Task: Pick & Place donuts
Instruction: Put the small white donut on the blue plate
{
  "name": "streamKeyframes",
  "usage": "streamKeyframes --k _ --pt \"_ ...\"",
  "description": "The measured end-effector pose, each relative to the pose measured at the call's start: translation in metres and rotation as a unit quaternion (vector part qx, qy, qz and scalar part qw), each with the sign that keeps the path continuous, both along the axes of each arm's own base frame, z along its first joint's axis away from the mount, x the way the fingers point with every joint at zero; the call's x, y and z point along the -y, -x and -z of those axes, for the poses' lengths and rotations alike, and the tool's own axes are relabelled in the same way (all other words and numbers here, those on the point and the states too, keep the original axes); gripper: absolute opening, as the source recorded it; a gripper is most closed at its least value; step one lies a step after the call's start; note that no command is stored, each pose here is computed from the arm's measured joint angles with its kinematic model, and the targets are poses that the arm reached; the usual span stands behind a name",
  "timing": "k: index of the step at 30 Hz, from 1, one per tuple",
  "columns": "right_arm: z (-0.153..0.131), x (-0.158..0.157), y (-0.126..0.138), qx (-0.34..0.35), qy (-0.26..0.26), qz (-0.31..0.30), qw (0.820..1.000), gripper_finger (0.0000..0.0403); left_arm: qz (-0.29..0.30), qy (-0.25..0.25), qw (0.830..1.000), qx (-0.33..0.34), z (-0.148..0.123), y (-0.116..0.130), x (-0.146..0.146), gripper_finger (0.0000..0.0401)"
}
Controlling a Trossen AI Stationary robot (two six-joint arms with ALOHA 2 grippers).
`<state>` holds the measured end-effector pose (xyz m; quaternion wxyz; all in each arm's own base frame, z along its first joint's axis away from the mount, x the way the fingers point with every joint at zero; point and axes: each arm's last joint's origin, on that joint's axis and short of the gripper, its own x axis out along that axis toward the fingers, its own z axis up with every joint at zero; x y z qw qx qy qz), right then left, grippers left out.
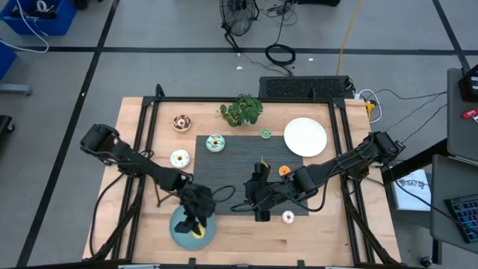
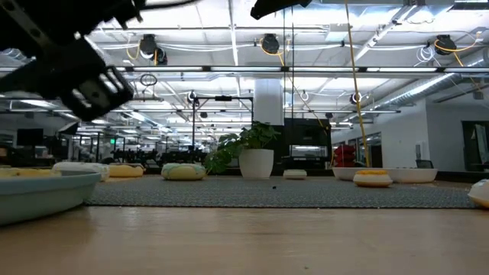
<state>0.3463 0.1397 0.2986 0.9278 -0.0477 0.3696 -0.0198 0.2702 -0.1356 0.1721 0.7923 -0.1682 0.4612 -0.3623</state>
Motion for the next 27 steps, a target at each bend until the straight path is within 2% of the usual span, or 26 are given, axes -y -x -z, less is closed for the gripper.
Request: streamKeyframes --k 3,5,8,11,14,17,22,27 --pt "0.001 0.000 0.001 -0.004 0.002 0.000 1.000 0.0247 -0.014 -0.042 0.999 0.030 -0.015 0.010 -0.003 0.0189" --pt "0.001 0.000 0.001 -0.007 0.003 -0.001 1.000 0.0247 -0.042 -0.096 0.993 0.056 -0.026 0.018 -0.007 0.0189" --pt "0.002 0.000 0.002 -0.012 0.005 -0.002 1.000 0.0247 -0.117 -0.185 0.969 0.112 -0.045 0.031 -0.015 0.0189" --pt "0.004 0.001 0.005 -0.031 0.007 0.004 0.999 0.0247 -0.182 -0.244 0.937 0.170 -0.067 0.045 -0.023 0.0189" --pt "0.007 0.002 0.008 -0.049 0.003 0.017 0.999 0.0247 -0.212 -0.265 0.914 0.221 -0.080 0.061 -0.031 0.0189" --pt "0.009 0.001 0.012 -0.064 0.005 0.023 0.998 0.0247 -0.226 -0.270 0.898 0.264 -0.079 0.077 -0.041 0.0189" --pt "-0.002 0.000 0.024 -0.059 0.014 0.028 0.998 0.0247 -0.254 -0.271 0.876 0.307 -0.052 0.099 -0.065 0.0189" --pt "-0.023 0.007 0.043 -0.033 0.044 0.065 0.996 0.0247 -0.279 -0.267 0.855 0.346 -0.026 0.118 -0.089 0.0189"
